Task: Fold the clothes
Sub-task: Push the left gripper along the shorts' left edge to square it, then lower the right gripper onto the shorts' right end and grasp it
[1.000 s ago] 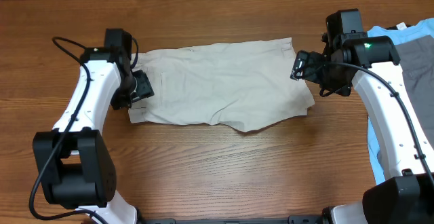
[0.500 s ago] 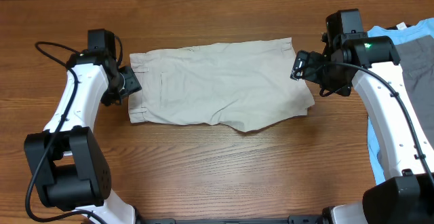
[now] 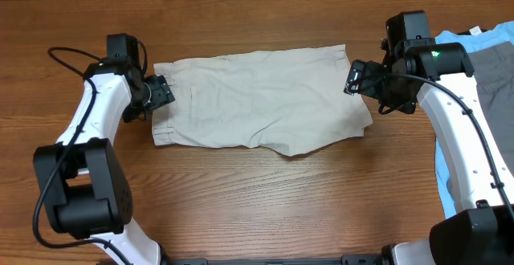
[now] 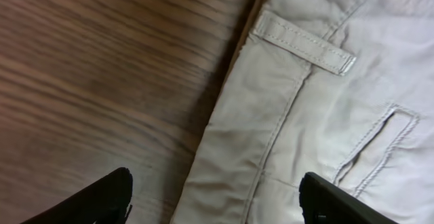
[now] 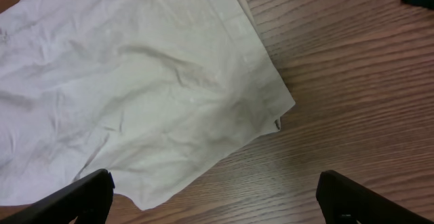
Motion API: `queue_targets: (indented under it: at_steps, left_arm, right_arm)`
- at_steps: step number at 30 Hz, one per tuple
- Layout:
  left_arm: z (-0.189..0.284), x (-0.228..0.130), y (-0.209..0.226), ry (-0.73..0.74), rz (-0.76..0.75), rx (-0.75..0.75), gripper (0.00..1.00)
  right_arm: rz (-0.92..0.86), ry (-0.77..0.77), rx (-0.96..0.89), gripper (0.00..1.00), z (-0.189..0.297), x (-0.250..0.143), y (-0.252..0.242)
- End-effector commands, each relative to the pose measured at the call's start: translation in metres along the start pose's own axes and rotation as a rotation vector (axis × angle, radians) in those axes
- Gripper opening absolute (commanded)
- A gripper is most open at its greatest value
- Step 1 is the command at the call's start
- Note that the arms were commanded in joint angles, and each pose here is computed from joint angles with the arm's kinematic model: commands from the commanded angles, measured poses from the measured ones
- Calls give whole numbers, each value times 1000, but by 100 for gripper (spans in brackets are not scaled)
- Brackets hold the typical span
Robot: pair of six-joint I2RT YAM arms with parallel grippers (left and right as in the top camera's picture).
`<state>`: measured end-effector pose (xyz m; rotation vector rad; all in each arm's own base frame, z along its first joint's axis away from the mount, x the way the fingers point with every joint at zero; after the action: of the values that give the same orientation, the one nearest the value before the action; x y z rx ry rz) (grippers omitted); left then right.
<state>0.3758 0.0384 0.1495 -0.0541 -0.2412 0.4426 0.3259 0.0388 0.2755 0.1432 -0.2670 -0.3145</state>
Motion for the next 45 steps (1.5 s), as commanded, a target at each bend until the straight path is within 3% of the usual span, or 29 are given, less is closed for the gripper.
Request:
queue_targets:
  at_steps: [1, 13, 22, 33, 38, 45]
  left_arm:
    - [-16, -3, -4, 52, -80, -55, 84]
    - [-61, -11, -3, 154, -113, -59, 82]
    - [-70, -14, -2, 184, -110, -50, 55]
    - [-70, -15, -1, 191, -109, -48, 38]
    - [-70, -15, -1, 190, -109, -48, 4]
    - [-63, -8, -4, 182, -110, -51, 4]
  right_arm:
    - [-7, -20, 11, 100, 6, 1, -1]
    - [-7, -20, 11, 100, 6, 1, -1]
    - [-7, -21, 10, 100, 6, 1, -1]
    - [-7, -20, 11, 100, 6, 1, -1]
    - [-7, -20, 11, 100, 6, 1, -1]
    - [-7, -20, 11, 100, 6, 1, -1]
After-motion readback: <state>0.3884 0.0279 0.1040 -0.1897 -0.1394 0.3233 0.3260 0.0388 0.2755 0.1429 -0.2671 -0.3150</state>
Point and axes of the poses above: each gripper's point midway between its finger pads, its own z axis back along the fingers, its own y axis along the line the jaws close on, x = y × z, the point moved 10 cm from there along z, back along the fingers, and after that the axes turned 1 degree about -z, right-handed, at the moved point
